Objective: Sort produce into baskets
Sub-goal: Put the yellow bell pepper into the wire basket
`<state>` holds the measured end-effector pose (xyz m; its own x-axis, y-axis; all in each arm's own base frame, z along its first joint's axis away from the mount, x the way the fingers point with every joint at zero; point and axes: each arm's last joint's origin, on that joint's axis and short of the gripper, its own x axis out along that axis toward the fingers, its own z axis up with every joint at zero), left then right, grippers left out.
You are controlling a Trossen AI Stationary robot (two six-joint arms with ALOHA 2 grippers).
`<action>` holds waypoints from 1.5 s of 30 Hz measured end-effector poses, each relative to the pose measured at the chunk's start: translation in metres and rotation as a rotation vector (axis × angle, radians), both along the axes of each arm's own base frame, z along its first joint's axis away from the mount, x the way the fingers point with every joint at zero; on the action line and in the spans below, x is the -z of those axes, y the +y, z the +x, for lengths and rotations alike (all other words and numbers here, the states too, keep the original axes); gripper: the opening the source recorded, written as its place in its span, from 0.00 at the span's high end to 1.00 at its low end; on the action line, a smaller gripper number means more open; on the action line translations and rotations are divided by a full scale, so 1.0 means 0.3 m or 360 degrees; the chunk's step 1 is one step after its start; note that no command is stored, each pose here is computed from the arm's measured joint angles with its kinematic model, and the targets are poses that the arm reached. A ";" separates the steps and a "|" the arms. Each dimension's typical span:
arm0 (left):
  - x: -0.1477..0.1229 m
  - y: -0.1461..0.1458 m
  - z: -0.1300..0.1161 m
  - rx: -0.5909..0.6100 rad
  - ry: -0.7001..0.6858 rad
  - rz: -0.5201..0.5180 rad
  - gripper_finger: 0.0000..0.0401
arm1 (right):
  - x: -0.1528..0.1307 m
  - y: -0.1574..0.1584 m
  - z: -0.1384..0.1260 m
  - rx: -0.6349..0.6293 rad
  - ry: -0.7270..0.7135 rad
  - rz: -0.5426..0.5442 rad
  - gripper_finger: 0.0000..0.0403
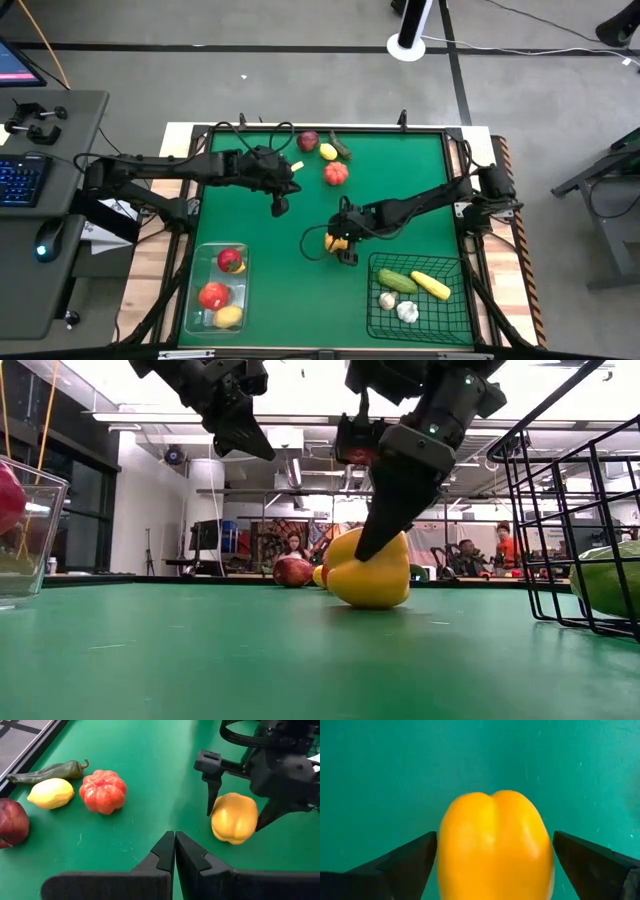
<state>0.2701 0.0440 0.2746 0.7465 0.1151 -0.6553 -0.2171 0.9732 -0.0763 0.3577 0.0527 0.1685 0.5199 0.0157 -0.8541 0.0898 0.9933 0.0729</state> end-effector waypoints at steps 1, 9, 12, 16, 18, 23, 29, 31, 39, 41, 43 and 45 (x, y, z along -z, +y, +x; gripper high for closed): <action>0.000 0.000 0.000 0.0000 0.0000 0.0000 1.00 | 0.001 0.000 -0.002 0.0003 0.0010 0.0000 0.05; -0.007 0.002 0.003 0.0079 -0.0024 0.0104 1.00 | -0.009 -0.001 -0.005 0.0070 0.0069 0.0024 0.34; -0.045 0.003 0.003 0.0076 -0.0171 0.0126 1.00 | -0.081 -0.007 -0.004 0.0038 0.0125 -0.0010 0.34; -0.123 0.023 -0.019 0.0051 -0.0421 0.0210 1.00 | -0.258 -0.030 -0.035 0.0041 0.0152 -0.0128 0.34; -0.147 0.046 -0.028 -0.0001 -0.0503 0.0249 1.00 | -0.339 -0.039 -0.074 0.0086 0.0174 -0.0160 0.34; -0.159 0.102 -0.039 -0.0035 -0.0566 0.0236 1.00 | -0.474 0.025 -0.226 0.0265 0.0193 0.0097 0.32; -0.152 0.126 -0.040 0.0026 -0.0575 0.0164 1.00 | -0.503 0.249 -0.420 0.0362 0.0269 0.0517 0.31; -0.154 0.127 -0.040 0.0020 -0.0584 0.0170 1.00 | -0.501 0.321 -0.463 0.0432 0.0287 0.0629 0.31; -0.157 0.148 -0.046 -0.0023 -0.0598 0.0185 1.00 | -0.487 0.498 -0.572 0.0680 0.0273 0.0829 0.28; -0.159 0.148 -0.045 -0.0022 -0.0607 0.0189 1.00 | -0.483 0.509 -0.579 0.0743 0.0255 0.0843 0.27; -0.162 0.149 -0.045 -0.0022 -0.0619 0.0193 1.00 | -0.482 0.510 -0.580 0.0756 0.0251 0.0836 0.27; -0.164 0.149 -0.044 -0.0022 -0.0631 0.0197 1.00 | -0.480 0.506 -0.582 0.0768 0.0260 0.0819 0.27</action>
